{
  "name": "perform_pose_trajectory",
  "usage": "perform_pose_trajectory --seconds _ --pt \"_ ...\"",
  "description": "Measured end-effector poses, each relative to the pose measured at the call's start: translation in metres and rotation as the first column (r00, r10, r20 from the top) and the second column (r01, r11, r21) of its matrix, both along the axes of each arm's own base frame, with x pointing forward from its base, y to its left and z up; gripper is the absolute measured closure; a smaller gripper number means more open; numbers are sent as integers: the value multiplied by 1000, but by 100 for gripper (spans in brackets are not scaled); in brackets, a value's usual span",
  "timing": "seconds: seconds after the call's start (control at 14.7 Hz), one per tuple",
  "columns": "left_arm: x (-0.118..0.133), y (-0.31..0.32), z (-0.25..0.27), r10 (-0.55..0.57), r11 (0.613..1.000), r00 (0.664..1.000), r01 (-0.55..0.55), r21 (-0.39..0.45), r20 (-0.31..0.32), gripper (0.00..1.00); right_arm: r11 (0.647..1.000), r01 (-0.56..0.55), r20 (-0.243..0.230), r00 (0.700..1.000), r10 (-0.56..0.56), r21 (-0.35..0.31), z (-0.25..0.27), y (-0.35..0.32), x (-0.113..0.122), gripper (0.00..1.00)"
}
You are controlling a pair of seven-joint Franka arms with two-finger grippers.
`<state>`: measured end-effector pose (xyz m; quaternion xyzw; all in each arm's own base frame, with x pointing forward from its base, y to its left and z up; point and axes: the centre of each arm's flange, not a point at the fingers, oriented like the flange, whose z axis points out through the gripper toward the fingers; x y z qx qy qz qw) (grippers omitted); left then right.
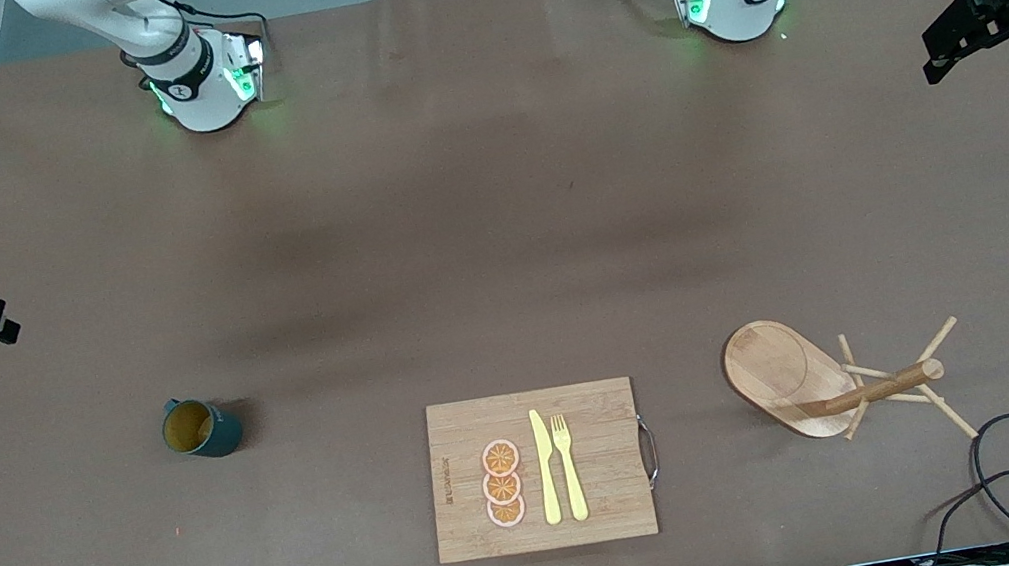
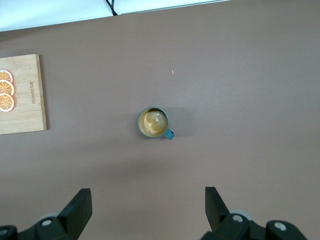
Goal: Transfer cup from left to right arm and place
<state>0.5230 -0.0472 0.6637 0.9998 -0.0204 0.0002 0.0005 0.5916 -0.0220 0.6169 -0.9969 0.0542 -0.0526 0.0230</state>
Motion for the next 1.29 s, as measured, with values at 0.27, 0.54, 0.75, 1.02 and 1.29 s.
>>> perform_pose_trajectory --seconds 0.27,0.54,0.75,1.02,1.29 --pt "2 0 -3 0 1000 1000 0 2 -8 0 1000 0 0 1000 0 0 0 0 0 0" --pt "0 5 -4 -12 999 1000 13 38 -23 0 1000 0 0 1000 0 0 0 0 0 0" --pt "0 5 -5 -32 999 999 33 41 -29 0 1000 0 0 1000 0 0 0 0 0 0" --pt "-1 5 -7 -46 998 998 47 41 -37 0 1000 4 0 1000 -4 0 0 -1 0 0" --pt "-1 4 -7 -56 998 998 57 41 -37 0 1000 16 -1 1000 -16 5 0 -10 0 0"
